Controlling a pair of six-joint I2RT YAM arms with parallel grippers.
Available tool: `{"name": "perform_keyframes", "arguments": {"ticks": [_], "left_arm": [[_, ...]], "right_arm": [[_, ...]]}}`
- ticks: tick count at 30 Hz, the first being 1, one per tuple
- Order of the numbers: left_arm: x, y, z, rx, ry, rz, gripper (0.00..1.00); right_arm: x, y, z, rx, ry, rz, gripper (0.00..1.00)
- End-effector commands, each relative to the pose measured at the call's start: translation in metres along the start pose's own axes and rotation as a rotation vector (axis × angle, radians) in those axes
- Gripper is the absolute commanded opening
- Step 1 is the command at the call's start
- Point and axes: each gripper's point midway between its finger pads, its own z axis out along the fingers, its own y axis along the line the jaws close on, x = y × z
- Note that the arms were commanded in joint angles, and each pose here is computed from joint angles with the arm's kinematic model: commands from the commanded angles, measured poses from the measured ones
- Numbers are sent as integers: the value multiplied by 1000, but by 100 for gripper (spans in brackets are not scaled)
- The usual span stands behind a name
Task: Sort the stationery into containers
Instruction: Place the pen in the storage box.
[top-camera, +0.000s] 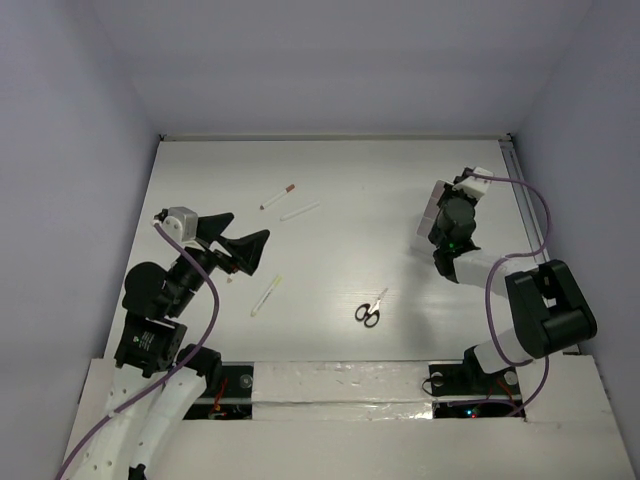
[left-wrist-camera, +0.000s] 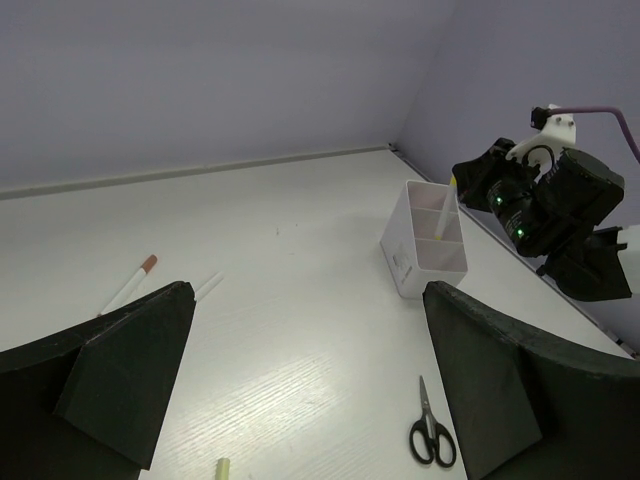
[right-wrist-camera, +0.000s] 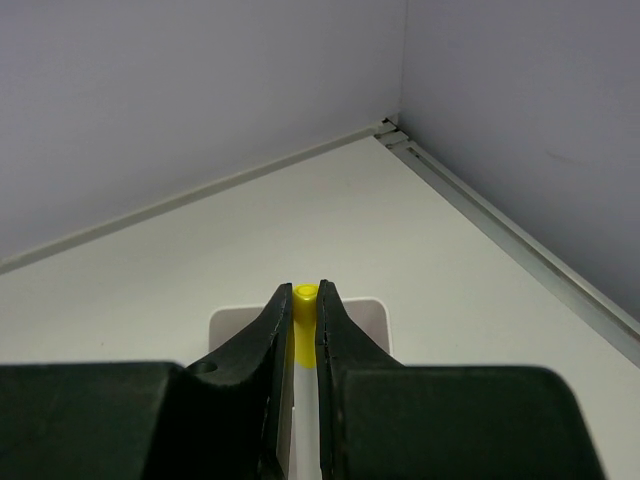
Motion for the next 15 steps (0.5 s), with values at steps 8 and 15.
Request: {"name": "perform_keyframes", "arguments": {"ticks": [8, 15], "left_arm": [[-8, -4, 4, 19, -25, 11, 99], [-8, -3, 4, 19, -25, 11, 99]], "right_arm": [[-11, 9, 6, -13, -31, 98, 13], [1, 14, 1, -43, 60, 95, 52]]}}
